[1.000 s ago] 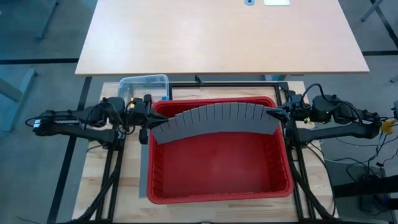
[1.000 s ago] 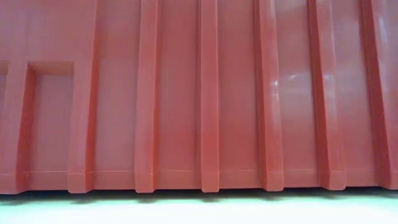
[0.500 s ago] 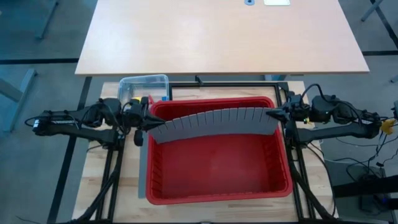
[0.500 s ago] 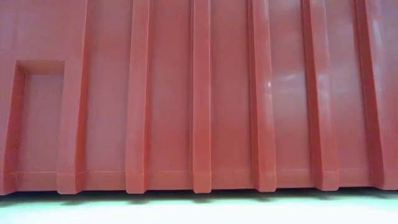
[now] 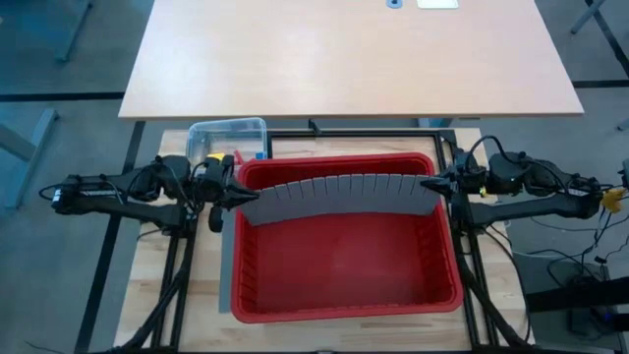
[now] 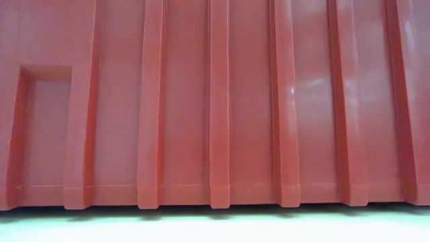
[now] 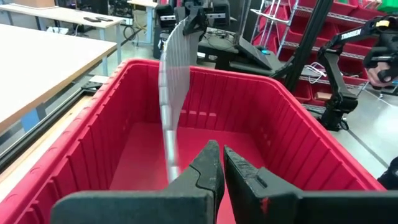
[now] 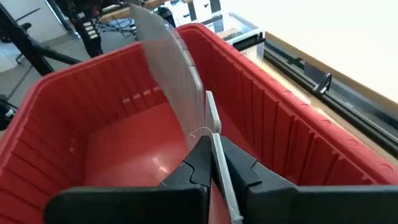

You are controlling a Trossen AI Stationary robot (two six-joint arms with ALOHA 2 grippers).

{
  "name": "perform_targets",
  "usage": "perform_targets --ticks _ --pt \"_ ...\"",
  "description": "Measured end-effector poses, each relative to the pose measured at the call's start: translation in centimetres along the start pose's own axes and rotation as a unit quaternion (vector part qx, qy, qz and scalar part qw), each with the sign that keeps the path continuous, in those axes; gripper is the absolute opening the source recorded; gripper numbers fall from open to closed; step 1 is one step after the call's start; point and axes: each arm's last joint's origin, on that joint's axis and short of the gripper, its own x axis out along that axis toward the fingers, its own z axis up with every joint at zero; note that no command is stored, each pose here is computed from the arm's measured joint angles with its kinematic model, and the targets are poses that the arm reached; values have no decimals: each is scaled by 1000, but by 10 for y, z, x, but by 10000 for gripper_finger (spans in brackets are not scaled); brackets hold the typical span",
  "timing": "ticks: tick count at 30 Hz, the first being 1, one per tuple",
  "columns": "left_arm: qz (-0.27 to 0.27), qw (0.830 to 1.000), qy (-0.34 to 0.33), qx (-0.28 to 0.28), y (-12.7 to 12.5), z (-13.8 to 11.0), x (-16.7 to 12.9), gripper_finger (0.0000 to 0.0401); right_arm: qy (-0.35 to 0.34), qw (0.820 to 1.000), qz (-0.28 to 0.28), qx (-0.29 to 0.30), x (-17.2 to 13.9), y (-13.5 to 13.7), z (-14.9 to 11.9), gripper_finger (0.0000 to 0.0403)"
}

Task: Sort blocks
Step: Insert the bin divider into the red bin

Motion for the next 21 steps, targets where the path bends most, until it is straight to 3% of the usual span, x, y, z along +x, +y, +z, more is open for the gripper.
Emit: perform_targets --ticks 21 --pt "-8 999 14 -27 0 -2 2 0 -5 999 39 -11 21 9 11 0"
